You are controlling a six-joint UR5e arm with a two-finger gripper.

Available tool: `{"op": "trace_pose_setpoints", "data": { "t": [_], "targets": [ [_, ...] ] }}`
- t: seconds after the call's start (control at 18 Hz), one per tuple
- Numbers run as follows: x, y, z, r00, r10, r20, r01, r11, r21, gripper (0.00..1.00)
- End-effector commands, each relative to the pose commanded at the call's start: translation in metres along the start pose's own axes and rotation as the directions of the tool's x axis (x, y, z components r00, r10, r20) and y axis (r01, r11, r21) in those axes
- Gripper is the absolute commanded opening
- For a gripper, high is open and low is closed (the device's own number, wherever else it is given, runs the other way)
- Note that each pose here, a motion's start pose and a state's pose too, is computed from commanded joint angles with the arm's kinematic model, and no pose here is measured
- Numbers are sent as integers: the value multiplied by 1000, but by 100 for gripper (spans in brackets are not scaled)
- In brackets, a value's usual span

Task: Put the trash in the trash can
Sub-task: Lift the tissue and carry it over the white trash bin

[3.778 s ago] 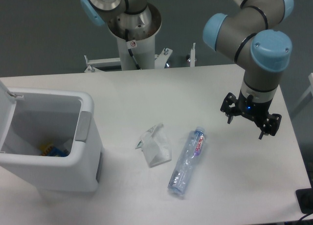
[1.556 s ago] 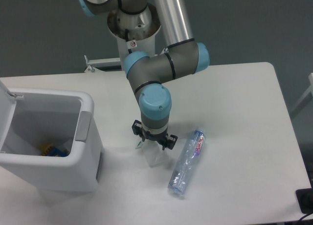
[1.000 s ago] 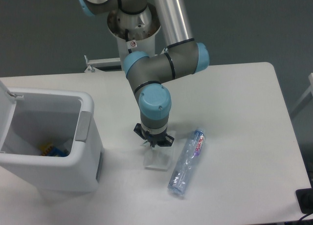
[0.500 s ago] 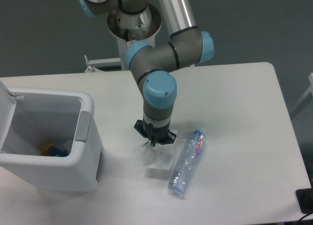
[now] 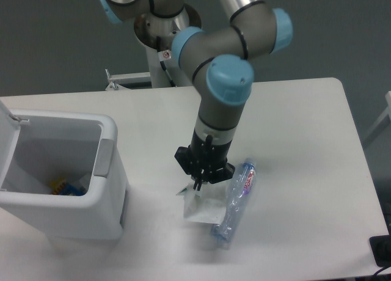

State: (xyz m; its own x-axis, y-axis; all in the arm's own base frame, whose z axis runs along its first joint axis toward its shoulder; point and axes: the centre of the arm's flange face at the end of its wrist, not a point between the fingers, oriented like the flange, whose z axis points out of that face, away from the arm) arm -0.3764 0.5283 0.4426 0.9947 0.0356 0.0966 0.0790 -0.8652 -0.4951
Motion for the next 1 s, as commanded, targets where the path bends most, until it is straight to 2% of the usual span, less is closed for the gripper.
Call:
{"op": "trace_pose_setpoints", "data": {
  "t": [0.17,0.39,0.67,1.0],
  "targets": [
    [10,-20,-35,1000,-19,-18,21,995,95,0],
    [33,-36,-55,999,-20,-39,25,989,147,0],
    [92,-59,-92,998,8,-56,5,977,214,0],
    [175,-77,-75,989,91,-118,-66,978,198,1]
  ]
}}
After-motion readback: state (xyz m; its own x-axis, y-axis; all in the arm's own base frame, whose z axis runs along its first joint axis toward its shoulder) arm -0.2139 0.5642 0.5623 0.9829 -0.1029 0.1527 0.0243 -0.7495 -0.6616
